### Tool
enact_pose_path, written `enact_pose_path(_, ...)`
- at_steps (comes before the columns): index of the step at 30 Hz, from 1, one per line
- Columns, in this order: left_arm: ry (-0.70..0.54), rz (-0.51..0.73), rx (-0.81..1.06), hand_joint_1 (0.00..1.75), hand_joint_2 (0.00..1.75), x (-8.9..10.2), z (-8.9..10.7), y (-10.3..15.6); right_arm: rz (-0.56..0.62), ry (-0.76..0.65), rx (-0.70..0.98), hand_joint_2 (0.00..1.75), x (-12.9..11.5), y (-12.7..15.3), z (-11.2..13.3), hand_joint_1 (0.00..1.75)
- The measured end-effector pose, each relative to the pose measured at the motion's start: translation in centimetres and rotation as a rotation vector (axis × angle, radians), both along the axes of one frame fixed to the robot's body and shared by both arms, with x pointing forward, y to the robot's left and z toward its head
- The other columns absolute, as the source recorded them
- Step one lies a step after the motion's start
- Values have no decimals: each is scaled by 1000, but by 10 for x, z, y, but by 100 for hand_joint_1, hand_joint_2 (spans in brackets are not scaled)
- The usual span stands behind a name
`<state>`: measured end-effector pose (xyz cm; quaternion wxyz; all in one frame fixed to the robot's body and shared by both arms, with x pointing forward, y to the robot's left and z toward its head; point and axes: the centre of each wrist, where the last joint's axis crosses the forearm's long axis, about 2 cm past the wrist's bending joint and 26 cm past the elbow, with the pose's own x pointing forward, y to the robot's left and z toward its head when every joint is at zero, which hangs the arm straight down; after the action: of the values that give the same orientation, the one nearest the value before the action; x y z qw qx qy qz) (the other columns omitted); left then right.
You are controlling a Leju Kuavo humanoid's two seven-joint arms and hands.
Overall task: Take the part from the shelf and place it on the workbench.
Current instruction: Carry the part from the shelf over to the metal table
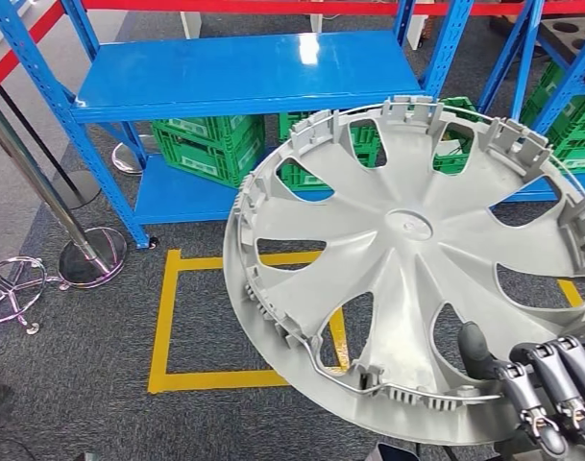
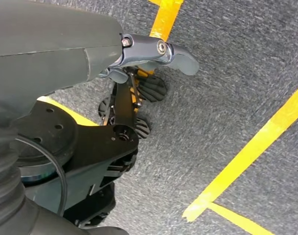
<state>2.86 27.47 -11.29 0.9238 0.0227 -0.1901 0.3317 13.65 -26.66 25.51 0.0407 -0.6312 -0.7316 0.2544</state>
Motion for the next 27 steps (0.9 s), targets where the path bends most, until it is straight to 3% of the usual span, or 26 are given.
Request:
enact_pose_path(6,17,52,-24,0,175,-1,0,0,-4,1,11,175,0,0,0,175)
enact_pose_path(11,28,13,-9,0,175,-2,0,0,-6,1,16,175,0,0,0,175)
enact_pose_path(21,70,-489,267,0,175,-1,0,5,3,0,-5,175,0,0,0,175)
enact_pose_path(27,63,-583,295,0,175,0,0,6,4,0,-6,175,0,0,0,175)
